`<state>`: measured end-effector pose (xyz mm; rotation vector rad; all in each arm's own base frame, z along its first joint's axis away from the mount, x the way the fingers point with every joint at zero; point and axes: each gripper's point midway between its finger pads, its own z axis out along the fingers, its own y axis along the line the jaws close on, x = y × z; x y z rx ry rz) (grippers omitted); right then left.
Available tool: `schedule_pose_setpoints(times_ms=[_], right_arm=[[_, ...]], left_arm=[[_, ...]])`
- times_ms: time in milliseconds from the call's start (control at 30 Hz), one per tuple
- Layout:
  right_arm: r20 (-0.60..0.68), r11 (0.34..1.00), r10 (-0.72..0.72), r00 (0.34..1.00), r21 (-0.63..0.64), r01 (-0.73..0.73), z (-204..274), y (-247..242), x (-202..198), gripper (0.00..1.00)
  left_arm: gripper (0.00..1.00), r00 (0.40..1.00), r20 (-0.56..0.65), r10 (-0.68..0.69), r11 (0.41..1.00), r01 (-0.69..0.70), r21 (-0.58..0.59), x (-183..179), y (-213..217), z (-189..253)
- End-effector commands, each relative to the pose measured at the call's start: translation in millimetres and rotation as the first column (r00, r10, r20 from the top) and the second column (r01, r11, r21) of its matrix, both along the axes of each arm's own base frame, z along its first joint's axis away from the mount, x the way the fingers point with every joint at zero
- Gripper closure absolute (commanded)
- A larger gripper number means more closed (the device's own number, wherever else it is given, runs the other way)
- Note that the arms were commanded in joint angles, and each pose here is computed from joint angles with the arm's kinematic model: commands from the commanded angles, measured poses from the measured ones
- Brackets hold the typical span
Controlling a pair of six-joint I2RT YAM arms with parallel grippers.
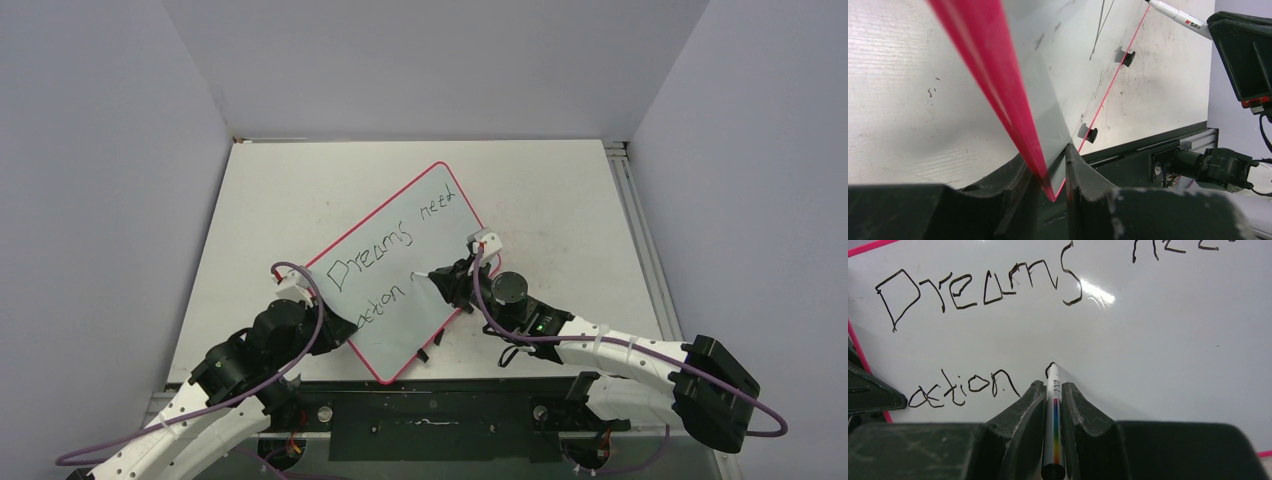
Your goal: Write a sentence on the whiteboard
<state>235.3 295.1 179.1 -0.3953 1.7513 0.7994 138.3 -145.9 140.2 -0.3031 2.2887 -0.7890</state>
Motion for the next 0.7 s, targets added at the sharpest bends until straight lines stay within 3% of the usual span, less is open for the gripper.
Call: schedule_pose_setpoints(times_ms=[0, 667], right_arm=[[0.030, 0.999, -0.051, 0.998, 0.022, 0.050, 12, -3, 10, 0.95], [-0.034, 0.999, -0.050, 0.998, -0.018, 0.050, -15, -17, -3, 0.95]], left_arm=[[0.89, 0.999, 0.021, 0.027, 1.000, -0.028, 0.005, 5, 4, 7], [0.89, 0.999, 0.023, 0.028, 1.000, -0.028, 0.004, 5, 4, 7]])
